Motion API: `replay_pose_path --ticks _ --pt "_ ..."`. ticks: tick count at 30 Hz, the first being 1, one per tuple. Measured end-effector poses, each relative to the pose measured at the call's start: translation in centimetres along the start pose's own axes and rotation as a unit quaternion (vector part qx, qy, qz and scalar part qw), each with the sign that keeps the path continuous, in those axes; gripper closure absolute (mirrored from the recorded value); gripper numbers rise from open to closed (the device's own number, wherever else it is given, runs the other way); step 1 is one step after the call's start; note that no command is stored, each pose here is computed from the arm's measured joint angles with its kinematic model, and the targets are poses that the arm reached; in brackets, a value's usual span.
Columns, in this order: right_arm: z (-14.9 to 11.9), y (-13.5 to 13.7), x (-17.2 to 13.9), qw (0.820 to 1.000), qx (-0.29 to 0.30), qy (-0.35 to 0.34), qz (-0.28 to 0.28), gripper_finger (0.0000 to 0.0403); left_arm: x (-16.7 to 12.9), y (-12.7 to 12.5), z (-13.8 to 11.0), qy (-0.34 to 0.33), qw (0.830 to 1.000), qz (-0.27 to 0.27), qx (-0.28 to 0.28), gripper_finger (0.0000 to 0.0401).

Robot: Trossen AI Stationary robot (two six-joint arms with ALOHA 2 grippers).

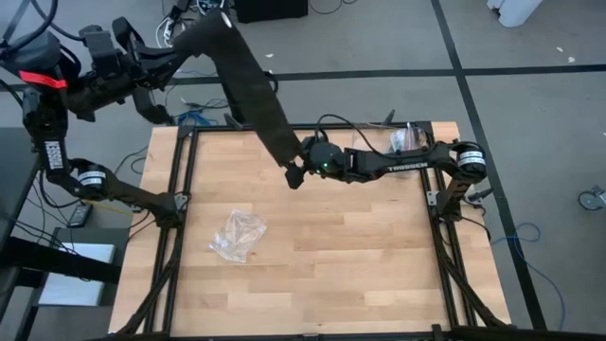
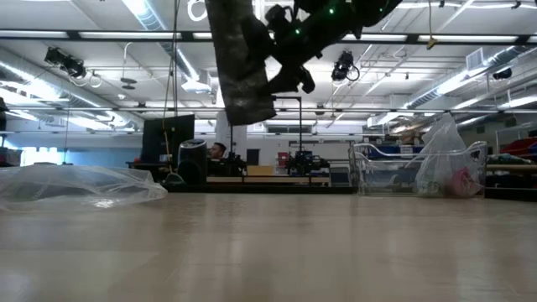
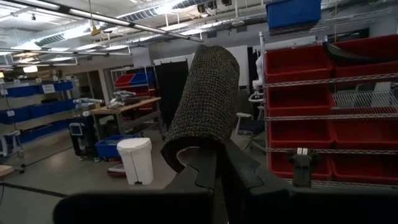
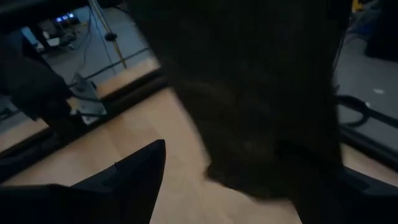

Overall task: Roll bandage
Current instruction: Roll the black bandage

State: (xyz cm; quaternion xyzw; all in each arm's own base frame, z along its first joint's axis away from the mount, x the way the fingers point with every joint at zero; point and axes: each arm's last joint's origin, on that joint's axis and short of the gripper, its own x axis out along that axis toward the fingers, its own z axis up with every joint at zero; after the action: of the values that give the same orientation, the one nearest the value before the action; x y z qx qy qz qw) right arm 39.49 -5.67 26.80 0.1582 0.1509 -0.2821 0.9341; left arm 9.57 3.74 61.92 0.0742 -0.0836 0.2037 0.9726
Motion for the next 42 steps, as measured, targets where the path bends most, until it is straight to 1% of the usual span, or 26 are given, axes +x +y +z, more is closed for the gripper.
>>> replay_pose_path --ticks 3,8,11,14,16,18,20,22,27,29,31,34,37,40,42 --pt "-0.2 0.2 -0.1 1.0 0.001 0.008 0.019 0.0097 -0.4 0.0 0.1 -0.004 1.0 0.001 0.0 0.0389" --pt "0.7 2.5 -2.3 0.997 -0.028 -0.009 0.07 0.0096 -0.7 0.1 0.2 -0.004 1.0 0.005 0.0 0.0389" --pt "1.3 3.2 -4.0 0.997 -0.038 -0.014 0.069 0.0098 -0.8 0.1 0.2 -0.003 1.0 0.005 0.0 0.0389" --pt "1.9 3.2 -5.3 0.998 -0.046 -0.029 0.038 0.0097 -0.9 0.1 0.3 -0.005 1.0 0.006 -0.001 0.0389" --pt "1.9 3.0 -5.4 0.998 -0.058 -0.023 0.024 0.0096 -0.9 0.1 0.3 -0.008 1.0 0.006 -0.001 0.0389" --pt "1.7 2.6 -4.9 0.997 -0.066 -0.008 0.04 0.0096 -0.8 0.1 0.3 -0.007 1.0 0.006 -0.001 0.0389" --pt "1.7 2.5 -4.1 0.993 -0.073 -0.002 0.088 0.0097 -0.7 0.1 0.2 -0.005 1.0 0.005 -0.001 0.0389" --pt "1.5 2.3 -3.0 0.991 -0.073 -0.001 0.113 0.0099 -0.5 0.1 0.1 -0.003 1.0 0.005 -0.001 0.0389" --pt "0.9 1.3 -0.4 0.987 -0.069 -0.001 0.142 0.0101 -0.4 0.1 0.1 0.001 1.0 0.009 -0.001 0.0389" --pt "0.8 1.1 0.5 0.985 -0.059 -0.008 0.163 0.0101 -0.4 0.1 0.0 0.003 1.0 0.014 -0.001 0.0389" --pt "0.2 0.9 1.4 0.982 -0.052 0.0 0.179 0.0101 -0.4 0.1 0.0 0.005 1.0 0.02 -0.001 0.0389" --pt "-1.1 0.9 2.5 0.981 -0.035 0.03 0.187 0.0107 -0.4 0.2 0.0 0.003 1.0 0.024 -0.001 0.0389" --pt "-2.7 1.5 3.3 0.98 -0.021 0.051 0.19 0.012 -0.5 0.2 0.1 0.001 1.0 0.028 -0.001 0.0389" --pt "-3.7 2.4 3.5 0.98 -0.008 0.056 0.192 0.0145 -0.6 0.2 0.1 0.001 0.999 0.034 -0.001 0.0389" --pt "-4.1 3.0 3.3 0.982 -0.001 0.058 0.18 0.0171 -0.6 0.2 0.1 0.002 0.999 0.034 -0.001 0.0389"
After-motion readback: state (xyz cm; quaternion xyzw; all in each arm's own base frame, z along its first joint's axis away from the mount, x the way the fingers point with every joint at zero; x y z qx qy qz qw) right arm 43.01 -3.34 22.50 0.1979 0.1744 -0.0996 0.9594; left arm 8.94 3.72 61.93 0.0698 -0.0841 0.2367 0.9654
